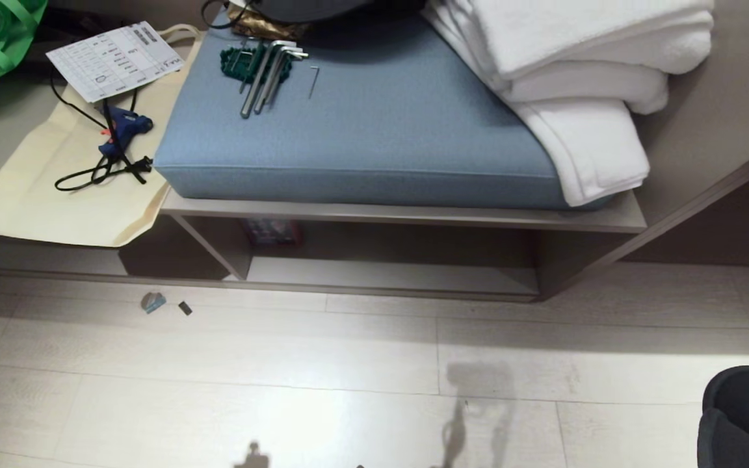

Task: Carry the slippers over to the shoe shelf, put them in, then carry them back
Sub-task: Place the slippers on the floor

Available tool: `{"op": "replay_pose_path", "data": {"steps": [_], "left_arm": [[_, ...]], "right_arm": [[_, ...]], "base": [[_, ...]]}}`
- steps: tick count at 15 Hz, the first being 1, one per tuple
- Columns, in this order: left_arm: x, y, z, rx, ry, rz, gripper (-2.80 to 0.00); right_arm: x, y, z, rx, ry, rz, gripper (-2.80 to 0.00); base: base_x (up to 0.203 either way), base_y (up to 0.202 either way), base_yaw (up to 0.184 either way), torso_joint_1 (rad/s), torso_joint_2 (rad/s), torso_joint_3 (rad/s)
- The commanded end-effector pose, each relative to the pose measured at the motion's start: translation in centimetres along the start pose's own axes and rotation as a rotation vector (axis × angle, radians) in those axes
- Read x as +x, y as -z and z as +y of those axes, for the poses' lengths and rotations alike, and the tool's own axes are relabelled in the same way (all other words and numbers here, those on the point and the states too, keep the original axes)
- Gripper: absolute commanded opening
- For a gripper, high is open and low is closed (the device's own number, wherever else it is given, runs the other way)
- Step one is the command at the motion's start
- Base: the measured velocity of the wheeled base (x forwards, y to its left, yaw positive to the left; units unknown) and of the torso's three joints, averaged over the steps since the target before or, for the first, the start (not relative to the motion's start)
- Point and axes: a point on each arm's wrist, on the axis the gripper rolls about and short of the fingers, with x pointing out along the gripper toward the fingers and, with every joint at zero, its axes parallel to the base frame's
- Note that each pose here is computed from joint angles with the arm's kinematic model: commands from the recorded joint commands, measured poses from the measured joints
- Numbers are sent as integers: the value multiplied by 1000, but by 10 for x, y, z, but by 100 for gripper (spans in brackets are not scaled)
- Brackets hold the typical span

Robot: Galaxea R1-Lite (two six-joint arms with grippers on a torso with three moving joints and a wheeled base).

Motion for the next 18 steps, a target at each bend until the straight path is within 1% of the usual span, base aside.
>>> {"op": "replay_pose_path", "data": {"steps": [1, 18], "left_arm": [[0, 0, 0, 0, 0, -1, -280], [0, 0, 0, 0, 0, -1, -280]], "right_arm": [[0, 0, 0, 0, -1, 1, -280], [0, 0, 0, 0, -1, 2, -280]], "base": [[0, 0, 0, 2, 7, 203], [0, 0, 0, 2, 3, 203]]}}
